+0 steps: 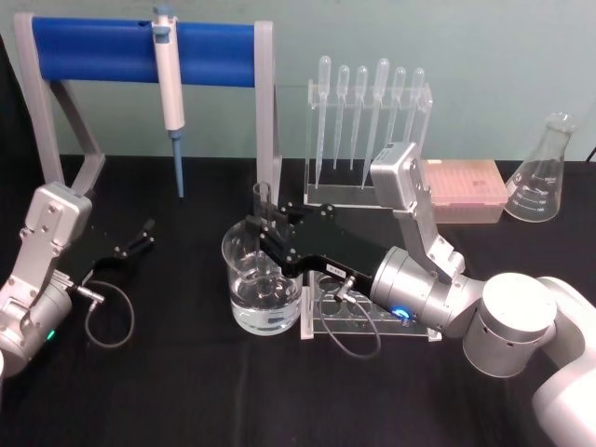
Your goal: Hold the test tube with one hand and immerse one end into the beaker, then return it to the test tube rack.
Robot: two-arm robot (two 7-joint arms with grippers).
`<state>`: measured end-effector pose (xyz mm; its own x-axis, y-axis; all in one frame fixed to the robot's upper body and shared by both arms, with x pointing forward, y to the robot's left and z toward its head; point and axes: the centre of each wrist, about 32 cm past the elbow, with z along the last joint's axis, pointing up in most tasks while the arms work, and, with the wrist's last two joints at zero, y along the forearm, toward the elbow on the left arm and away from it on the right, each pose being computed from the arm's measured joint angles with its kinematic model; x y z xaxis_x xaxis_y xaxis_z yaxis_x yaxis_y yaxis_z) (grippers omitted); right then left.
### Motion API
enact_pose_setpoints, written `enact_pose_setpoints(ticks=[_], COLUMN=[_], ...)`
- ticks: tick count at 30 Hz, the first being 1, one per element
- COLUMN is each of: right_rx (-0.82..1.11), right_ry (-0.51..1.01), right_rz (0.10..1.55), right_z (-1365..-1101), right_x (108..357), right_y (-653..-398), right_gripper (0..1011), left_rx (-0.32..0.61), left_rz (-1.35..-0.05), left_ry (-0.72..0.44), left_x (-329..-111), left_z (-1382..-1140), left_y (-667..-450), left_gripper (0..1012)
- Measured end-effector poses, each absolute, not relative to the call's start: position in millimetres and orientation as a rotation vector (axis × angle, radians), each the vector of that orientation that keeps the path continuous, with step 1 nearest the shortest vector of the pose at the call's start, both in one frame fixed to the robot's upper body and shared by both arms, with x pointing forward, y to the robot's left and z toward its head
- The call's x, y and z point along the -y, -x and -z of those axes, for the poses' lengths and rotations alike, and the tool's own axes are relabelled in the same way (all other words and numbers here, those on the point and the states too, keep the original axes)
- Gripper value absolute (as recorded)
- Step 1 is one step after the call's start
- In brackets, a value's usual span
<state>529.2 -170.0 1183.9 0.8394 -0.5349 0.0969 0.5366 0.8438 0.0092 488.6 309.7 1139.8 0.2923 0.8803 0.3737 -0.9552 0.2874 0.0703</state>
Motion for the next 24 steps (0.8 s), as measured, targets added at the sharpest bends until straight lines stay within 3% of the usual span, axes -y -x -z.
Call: enact_pose_setpoints(ticks=[24], right_rx=[0.097], right_ry=[0.019], right_rz=[0.566], right_z=[-1183.9], right_x=[170.0], right_y=[-529.3], right_gripper=[224], left_rx=[0.285], left_rz=[-1.248], left_ry=[-0.304], left_x=[-309.6], left_z=[-1139.8], left_y=[-488.6], left_gripper=[1000])
